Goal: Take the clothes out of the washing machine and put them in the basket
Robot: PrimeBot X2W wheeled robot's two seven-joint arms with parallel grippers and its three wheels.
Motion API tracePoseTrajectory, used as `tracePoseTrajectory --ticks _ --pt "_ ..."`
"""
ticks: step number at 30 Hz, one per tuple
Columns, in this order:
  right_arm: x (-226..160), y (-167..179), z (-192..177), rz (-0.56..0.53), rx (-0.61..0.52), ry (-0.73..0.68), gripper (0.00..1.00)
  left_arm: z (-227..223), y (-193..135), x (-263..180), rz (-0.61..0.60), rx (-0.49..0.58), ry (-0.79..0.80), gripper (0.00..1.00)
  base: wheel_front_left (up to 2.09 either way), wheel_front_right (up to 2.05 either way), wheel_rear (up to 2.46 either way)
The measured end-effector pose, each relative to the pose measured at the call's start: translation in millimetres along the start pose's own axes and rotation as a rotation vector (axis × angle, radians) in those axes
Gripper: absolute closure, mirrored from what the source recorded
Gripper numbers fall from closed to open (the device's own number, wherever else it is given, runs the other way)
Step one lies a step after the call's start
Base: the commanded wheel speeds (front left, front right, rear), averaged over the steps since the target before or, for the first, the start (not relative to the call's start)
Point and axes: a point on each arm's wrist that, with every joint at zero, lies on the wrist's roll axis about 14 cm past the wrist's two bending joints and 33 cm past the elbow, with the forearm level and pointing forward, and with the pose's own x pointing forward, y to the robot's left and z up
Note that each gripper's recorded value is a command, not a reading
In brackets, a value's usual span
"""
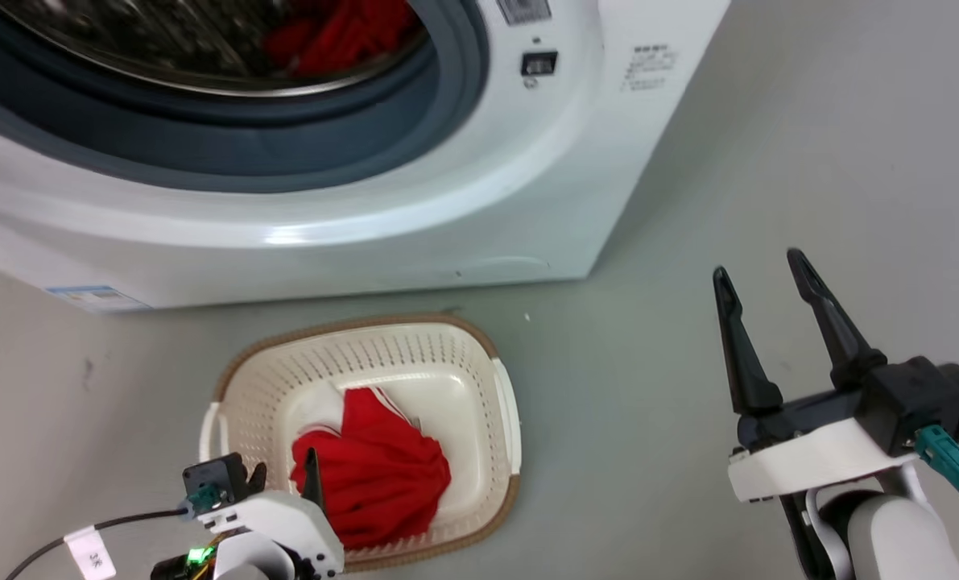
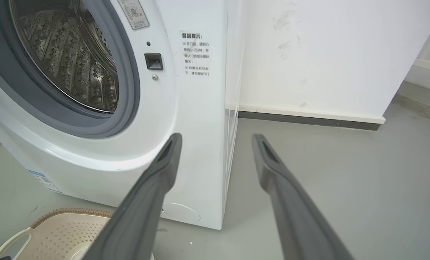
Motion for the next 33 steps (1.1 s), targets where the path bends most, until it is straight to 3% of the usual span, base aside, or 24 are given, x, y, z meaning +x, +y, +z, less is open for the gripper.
tracePoseTrajectory --ticks 19,33 --pt "-29 26 55 0.055 -0.018 -0.099 0.00 110 -5 -70 -0.046 0.003 -0.424 0.00 0.00 0.00 0.00" --pt "-14 22 40 0.052 -0.037 -0.053 0.00 204 -39 -54 -0.110 0.062 -0.628 0.00 0.00 0.00 0.00"
